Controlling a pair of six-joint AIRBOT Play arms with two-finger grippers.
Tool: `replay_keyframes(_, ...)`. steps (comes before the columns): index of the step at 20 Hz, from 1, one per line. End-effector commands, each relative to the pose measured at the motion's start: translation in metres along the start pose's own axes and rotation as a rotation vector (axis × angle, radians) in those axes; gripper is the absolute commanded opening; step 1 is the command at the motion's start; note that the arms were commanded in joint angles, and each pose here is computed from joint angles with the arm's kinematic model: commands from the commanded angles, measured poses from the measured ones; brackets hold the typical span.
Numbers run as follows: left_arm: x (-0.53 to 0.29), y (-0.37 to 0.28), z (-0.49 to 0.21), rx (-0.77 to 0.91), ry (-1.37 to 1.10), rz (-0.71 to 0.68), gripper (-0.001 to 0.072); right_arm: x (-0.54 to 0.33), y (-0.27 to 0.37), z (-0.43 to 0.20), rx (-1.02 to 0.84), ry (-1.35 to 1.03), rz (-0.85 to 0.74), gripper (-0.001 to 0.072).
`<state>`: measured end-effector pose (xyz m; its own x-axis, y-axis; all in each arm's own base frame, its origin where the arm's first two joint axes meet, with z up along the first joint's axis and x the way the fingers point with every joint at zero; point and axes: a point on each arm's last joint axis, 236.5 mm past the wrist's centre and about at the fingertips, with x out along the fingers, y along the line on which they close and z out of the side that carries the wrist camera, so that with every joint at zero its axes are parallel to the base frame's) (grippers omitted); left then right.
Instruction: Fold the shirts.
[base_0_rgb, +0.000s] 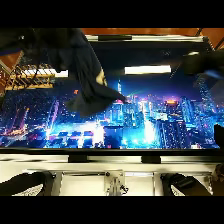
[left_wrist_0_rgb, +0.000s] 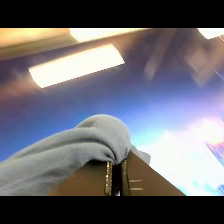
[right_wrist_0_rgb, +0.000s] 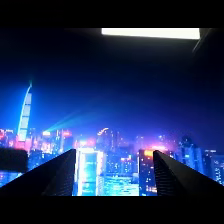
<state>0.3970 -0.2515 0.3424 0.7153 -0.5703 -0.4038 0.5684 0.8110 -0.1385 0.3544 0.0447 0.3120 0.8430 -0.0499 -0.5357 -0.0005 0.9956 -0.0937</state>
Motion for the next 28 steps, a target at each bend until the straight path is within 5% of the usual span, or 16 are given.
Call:
replay_keyframes(1, -0.022, -0.07, -0.076, 0.006, 0.292, -0.131, 0.0036, -0.062, -0.031, 0.002, 0.062, -0.084, -0.022, 0.0583)
replay_keyframes(4, 0.014, -0.121, -0.14, 0.011, 0.398, -0.2, 0.0036, -0.063, -0.031, -0.032, 0.059, 0.057, -0.025, 0.0583)
replay_keyframes(11, 0.049, -0.082, -0.251, -0.113, 0.623, -0.013, 0.0036, 0.006, 0.057, -0.186, -0.063, 0.552, 0.24, 0.0583)
replay_keyframes(16, 0.035, -0.071, -0.27, -0.056, 0.717, 0.02, 0.0037, 0.042, 0.111, -0.298, 0.064, 0.76, 0.386, 0.0584)
replay_keyframes(20, 0.021, -0.035, -0.28, 0.034, 0.787, 0.156, 0.0037, 0.07, 0.116, -0.319, 0.228, 0.733, 0.331, 0.0583)
replay_keyframes(24, 0.021, -0.032, -0.28, 0.062, 0.788, 0.158, 0.0036, 0.099, 0.115, -0.354, 0.264, 0.838, 0.292, 0.0584)
replay_keyframes(28, 0.021, -0.032, -0.28, 0.063, 0.786, 0.157, 0.0036, 0.121, 0.125, -0.354, 0.505, 0.904, 0.377, 0.0583)
